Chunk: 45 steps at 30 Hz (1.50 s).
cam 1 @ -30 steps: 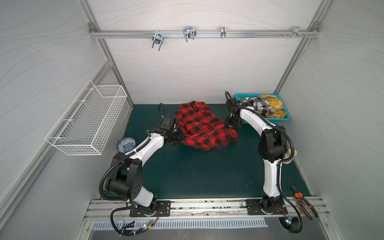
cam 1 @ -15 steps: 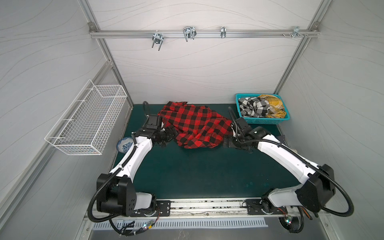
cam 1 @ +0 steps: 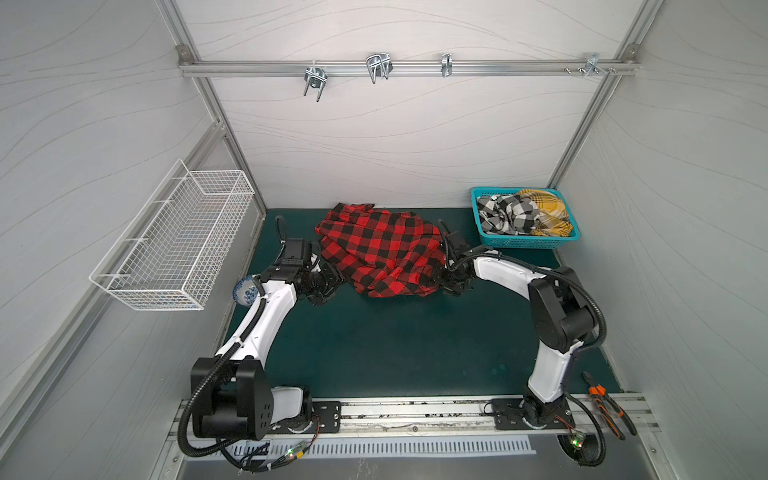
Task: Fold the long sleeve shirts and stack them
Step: 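Lift and spread the shirt between both grippers, pulling apart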
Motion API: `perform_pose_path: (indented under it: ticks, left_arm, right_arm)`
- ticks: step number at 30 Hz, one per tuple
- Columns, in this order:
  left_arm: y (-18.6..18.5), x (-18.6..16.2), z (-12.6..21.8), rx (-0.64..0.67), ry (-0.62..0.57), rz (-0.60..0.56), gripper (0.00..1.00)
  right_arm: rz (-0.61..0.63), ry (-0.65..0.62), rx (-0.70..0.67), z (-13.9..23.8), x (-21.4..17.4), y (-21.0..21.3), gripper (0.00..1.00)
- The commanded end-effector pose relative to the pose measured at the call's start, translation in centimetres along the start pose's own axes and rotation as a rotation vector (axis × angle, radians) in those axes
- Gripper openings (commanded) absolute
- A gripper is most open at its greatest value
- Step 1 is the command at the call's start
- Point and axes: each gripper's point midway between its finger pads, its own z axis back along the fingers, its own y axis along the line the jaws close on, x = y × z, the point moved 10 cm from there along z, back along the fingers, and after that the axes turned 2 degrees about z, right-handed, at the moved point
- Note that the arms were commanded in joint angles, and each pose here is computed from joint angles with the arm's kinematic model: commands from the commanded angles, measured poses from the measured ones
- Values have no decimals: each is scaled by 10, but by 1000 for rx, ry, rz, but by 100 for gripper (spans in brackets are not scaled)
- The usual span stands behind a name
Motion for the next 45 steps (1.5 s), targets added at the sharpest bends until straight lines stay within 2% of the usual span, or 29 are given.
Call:
perform_pose_path:
  ticks: [1,5,6,12,16,18,20,21,25,29,33,35,40,43,45]
  left_arm:
    - [2,-3,6,23,-15,-28,65]
    - [-3,4,8,28,-26,-29,63]
    - [-4,6,8,28,-32,-26,61]
    - [-12,24,18,32,-86,-6,53]
    - [-15,32,24,55,-124,-10,50]
    - [-13,35,20,70,-129,-4,52]
    - [-9,38,7,77,-116,7,63]
    - [-7,39,-2,78,-98,17,65]
    - [8,38,-45,117,-7,35,65]
    - [16,41,-81,92,61,60,64]
    - [14,49,-109,105,101,67,61]
    - [12,56,-119,93,101,90,58]
    - [8,71,-128,103,53,88,51]
    - [7,77,-135,102,39,81,38]
    - [6,80,-138,89,39,84,25]
  right_arm:
    - [-79,37,12,-14,7,-3,34]
    - [-99,73,-27,-13,0,-14,4]
    - [-102,78,-35,-7,-2,-18,0]
    - [1,-8,-137,67,-22,-43,0]
    - [0,-26,-162,108,-37,-78,0]
    - [-15,-27,-153,120,-42,-94,0]
    - [-35,-8,-109,124,-45,-105,0]
    - [-33,6,-81,122,-46,-106,0]
    - [-39,64,-62,106,-47,-110,0]
    - [-51,69,-62,98,-50,-115,0]
    - [-59,84,-78,96,-55,-118,39]
    - [-62,87,-84,96,-62,-118,50]
    - [-72,102,-90,95,-80,-117,61]
    - [-114,112,-60,85,-86,-121,63]
    - [-140,130,-37,78,-86,-127,63]
